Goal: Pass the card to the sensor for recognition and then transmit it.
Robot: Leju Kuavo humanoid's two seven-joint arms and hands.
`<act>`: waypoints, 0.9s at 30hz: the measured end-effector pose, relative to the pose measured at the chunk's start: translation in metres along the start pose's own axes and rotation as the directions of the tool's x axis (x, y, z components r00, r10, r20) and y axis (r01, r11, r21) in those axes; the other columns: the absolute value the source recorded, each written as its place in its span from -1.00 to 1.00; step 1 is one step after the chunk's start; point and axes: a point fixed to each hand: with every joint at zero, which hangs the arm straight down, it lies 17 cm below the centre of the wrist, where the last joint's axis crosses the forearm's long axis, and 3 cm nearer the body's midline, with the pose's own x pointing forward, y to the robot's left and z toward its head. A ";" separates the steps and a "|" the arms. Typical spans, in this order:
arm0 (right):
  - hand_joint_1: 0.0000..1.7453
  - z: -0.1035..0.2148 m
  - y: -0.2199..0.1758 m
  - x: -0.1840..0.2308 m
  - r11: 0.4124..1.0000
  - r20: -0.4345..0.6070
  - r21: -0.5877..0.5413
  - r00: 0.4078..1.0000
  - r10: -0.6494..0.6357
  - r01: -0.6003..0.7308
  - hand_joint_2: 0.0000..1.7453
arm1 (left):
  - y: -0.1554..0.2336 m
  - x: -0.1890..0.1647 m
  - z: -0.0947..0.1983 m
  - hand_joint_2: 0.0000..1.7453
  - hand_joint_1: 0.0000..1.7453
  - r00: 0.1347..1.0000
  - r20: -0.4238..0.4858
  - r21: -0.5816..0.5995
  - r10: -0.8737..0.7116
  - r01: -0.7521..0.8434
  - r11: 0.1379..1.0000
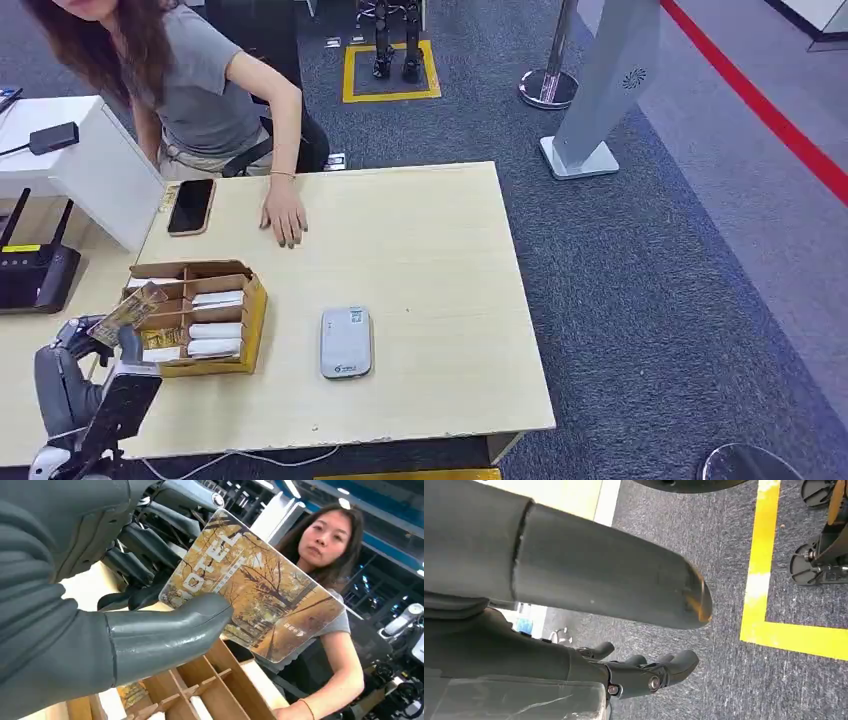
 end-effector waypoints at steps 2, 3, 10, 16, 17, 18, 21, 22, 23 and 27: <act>-1.00 0.000 0.000 0.000 1.000 0.000 0.000 1.000 0.000 0.000 -1.00 | -0.004 0.002 0.000 1.00 1.00 1.000 0.006 -0.012 -0.020 0.020 1.000; -1.00 0.000 0.000 0.000 1.000 0.000 0.000 1.000 0.000 0.000 -1.00 | -0.007 0.003 0.000 1.00 1.00 0.999 0.011 -0.018 -0.038 0.038 0.999; -1.00 0.000 0.000 0.000 1.000 -0.001 0.000 1.000 0.009 -0.009 -1.00 | -0.022 0.008 -0.004 1.00 1.00 0.985 0.045 -0.039 -0.168 0.170 0.985; -1.00 0.000 0.000 0.000 1.000 -0.003 0.001 1.000 0.031 -0.031 -1.00 | -0.050 -0.004 -0.009 1.00 1.00 0.946 0.063 -0.085 -0.318 0.323 0.943; -1.00 0.000 0.000 0.000 0.999 -0.002 0.000 0.999 0.033 -0.033 -1.00 | -0.057 -0.005 -0.010 1.00 1.00 0.935 0.072 -0.095 -0.347 0.353 0.931; -1.00 0.000 0.000 0.001 0.999 -0.001 -0.001 0.999 0.037 -0.037 -1.00 | -0.065 -0.005 -0.010 1.00 1.00 0.925 0.084 -0.107 -0.371 0.379 0.919; -1.00 0.000 -0.001 0.001 0.999 -0.002 -0.003 0.999 0.053 -0.053 -1.00 | -0.083 -0.007 -0.009 1.00 1.00 0.886 0.113 -0.135 -0.450 0.462 0.876; -1.00 0.000 -0.001 0.001 0.998 -0.001 -0.003 0.998 0.056 -0.056 -1.00 | -0.089 -0.008 -0.009 1.00 1.00 0.863 0.127 -0.141 -0.488 0.503 0.853; -1.00 0.000 -0.001 0.002 0.998 -0.001 -0.004 0.998 0.062 -0.062 -1.00 | -0.096 -0.007 -0.009 1.00 1.00 0.842 0.147 -0.144 -0.520 0.538 0.831; -1.00 0.001 -0.001 0.003 0.997 0.000 -0.007 0.997 0.077 -0.077 -1.00 | -0.119 -0.007 -0.004 1.00 1.00 0.820 0.188 -0.180 -0.541 0.570 0.802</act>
